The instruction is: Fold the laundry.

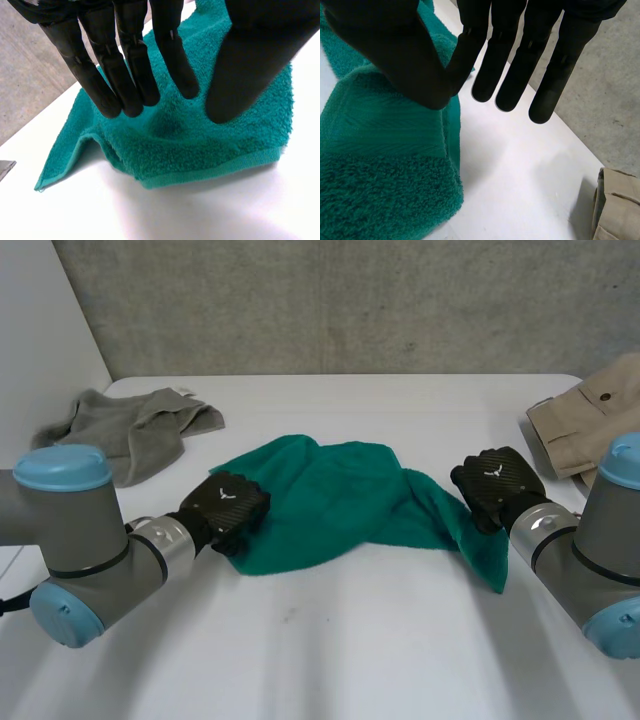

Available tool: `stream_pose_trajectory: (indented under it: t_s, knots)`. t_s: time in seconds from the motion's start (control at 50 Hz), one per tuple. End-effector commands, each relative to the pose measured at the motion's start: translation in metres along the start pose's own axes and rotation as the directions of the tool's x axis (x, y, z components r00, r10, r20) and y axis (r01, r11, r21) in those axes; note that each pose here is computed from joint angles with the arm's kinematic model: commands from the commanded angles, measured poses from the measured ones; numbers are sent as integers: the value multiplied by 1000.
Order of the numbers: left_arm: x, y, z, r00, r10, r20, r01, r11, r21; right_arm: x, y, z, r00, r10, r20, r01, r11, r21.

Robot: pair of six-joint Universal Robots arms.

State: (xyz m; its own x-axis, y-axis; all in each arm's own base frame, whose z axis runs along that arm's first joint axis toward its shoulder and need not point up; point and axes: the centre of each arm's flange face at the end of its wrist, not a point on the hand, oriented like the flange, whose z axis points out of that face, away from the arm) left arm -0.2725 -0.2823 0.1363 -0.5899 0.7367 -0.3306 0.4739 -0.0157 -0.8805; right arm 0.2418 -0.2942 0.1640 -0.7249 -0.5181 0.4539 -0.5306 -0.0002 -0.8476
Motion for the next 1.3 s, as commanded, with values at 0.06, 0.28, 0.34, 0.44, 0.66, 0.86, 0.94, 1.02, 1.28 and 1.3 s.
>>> stream_pose_trajectory:
  t_s: [0.06, 0.28, 0.34, 0.44, 0.66, 0.86, 0.94, 1.02, 1.28, 1.3]
  knots:
    - [4, -16, -9, 1000, 25, 1, -25, 999, 36, 2, 0, 0, 1000, 11, -7, -11, 1000, -2]
    - [-15, -37, -8, 997, 47, 64, -54, 993, 106, 19, -10, -3, 987, 145, -73, -149, 988, -48]
    - [-30, -48, -3, 992, 61, 109, -76, 986, 147, 31, -21, -7, 960, 253, -116, -263, 962, -72]
    - [-56, -62, 10, 983, 86, 160, -118, 972, 202, 40, -30, -15, 906, 404, -123, -419, 896, -147]
    - [-99, -23, 76, 954, 257, 158, -283, 944, 173, 9, -24, -6, 815, 572, -86, -573, 777, -262]
    - [-74, 26, 107, 943, 330, 33, -332, 936, 121, -11, -7, 30, 859, 500, -111, -512, 841, -178]
    - [-69, 27, 108, 937, 349, 33, -350, 928, 126, -7, -15, 25, 876, 470, -104, -481, 863, -153]
    - [-66, 26, 110, 935, 352, 40, -354, 925, 141, -2, -41, 9, 890, 452, -54, -455, 888, -71]
    - [-68, -6, 98, 905, 392, 165, -414, 901, 130, 20, -94, -32, 918, 396, 27, -397, 911, 110]
    - [-70, -12, 95, 901, 390, 191, -418, 898, 136, 24, -92, -31, 921, 390, 18, -390, 914, 110]
